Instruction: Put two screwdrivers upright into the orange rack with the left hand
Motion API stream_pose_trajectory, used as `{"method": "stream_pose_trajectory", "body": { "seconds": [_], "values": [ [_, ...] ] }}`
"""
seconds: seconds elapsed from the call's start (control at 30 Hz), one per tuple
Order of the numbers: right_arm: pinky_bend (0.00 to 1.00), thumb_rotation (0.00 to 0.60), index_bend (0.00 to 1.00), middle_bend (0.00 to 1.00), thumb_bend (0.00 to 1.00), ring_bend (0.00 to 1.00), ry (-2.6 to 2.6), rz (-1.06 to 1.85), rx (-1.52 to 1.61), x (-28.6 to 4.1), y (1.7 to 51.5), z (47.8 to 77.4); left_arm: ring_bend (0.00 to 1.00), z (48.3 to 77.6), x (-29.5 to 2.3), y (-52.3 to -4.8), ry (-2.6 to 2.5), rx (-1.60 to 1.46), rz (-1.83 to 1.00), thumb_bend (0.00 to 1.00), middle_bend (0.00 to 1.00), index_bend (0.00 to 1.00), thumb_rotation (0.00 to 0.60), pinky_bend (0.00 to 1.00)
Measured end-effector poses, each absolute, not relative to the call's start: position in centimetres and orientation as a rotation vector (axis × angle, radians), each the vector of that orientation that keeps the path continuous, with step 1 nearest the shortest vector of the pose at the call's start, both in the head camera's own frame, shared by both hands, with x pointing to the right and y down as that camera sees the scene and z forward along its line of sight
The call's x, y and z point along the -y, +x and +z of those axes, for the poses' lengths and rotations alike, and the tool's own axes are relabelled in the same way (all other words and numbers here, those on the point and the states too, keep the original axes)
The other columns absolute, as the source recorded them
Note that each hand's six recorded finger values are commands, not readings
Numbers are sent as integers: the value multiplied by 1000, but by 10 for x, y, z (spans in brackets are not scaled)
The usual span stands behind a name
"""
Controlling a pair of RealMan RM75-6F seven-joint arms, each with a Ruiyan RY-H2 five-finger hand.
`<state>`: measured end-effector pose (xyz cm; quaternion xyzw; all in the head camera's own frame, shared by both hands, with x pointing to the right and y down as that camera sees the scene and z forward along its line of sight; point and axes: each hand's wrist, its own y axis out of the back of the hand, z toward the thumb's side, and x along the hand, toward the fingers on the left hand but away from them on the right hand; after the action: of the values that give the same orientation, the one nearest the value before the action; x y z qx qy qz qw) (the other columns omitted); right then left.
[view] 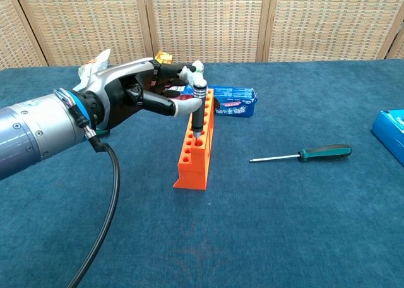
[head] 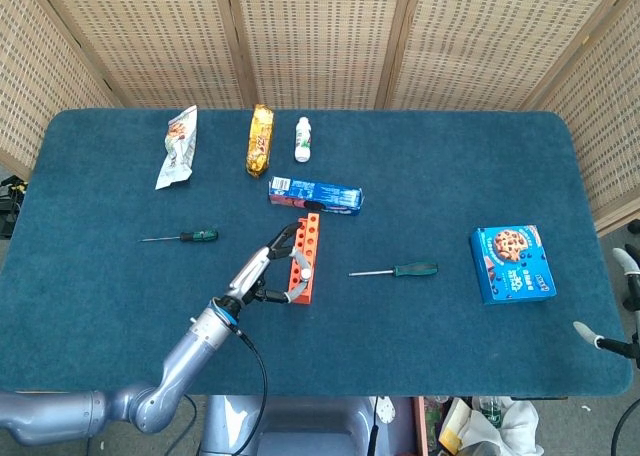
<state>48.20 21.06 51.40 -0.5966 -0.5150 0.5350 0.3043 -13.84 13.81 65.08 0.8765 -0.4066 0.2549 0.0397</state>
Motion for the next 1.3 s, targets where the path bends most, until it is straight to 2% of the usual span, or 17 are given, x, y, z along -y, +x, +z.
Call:
{"method": "stream_pose_trajectory", "body": {
  "seconds": [1.3],
  "values": [
    [0,600,0,0,0,0,-1590,1415,1373,-210,484,513,0,661,-142,-134,2685,1228,817,442,0,565,600,0]
  ]
}}
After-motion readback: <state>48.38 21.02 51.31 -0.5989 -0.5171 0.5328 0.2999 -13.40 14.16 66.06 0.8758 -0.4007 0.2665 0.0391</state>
